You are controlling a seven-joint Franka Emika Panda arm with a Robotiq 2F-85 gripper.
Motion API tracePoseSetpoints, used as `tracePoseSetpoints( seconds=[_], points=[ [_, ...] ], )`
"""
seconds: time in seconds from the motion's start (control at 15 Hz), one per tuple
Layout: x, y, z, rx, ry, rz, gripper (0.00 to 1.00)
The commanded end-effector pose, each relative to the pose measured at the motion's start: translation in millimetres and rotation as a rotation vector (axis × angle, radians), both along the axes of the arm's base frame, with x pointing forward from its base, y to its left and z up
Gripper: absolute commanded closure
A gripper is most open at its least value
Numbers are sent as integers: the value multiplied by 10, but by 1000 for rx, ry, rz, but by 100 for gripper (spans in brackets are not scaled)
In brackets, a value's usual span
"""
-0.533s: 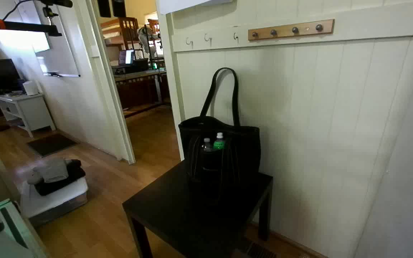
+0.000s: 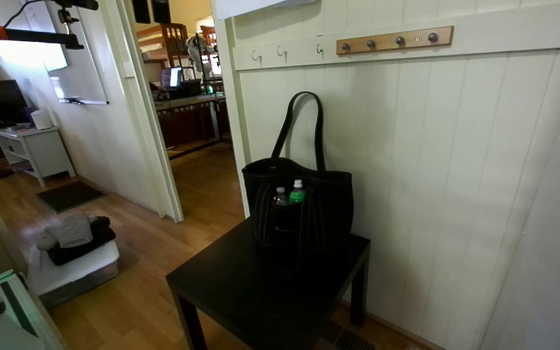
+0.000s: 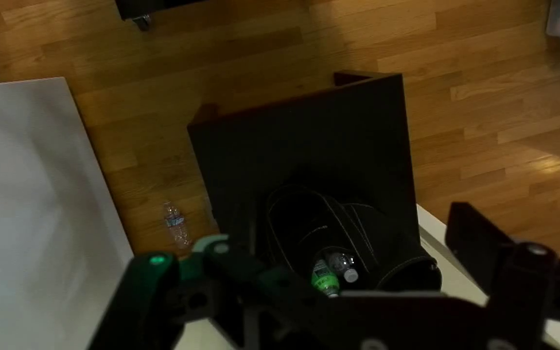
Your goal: Move the bottles from the bag to the cabinet
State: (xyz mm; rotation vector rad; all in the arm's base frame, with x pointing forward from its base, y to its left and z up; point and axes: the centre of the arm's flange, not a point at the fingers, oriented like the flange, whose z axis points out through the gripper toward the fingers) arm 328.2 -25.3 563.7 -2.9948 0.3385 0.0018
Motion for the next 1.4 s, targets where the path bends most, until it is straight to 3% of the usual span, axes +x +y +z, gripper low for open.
tracePoseSetpoints(
  seconds=[0.0, 0.8, 1.33],
  points=[
    [194, -33, -196, -12, -29, -23, 0],
    [1474, 188, -1504, -6, -297, 182, 0],
    [1888, 105, -2252, 11, -313, 153, 0]
  ],
)
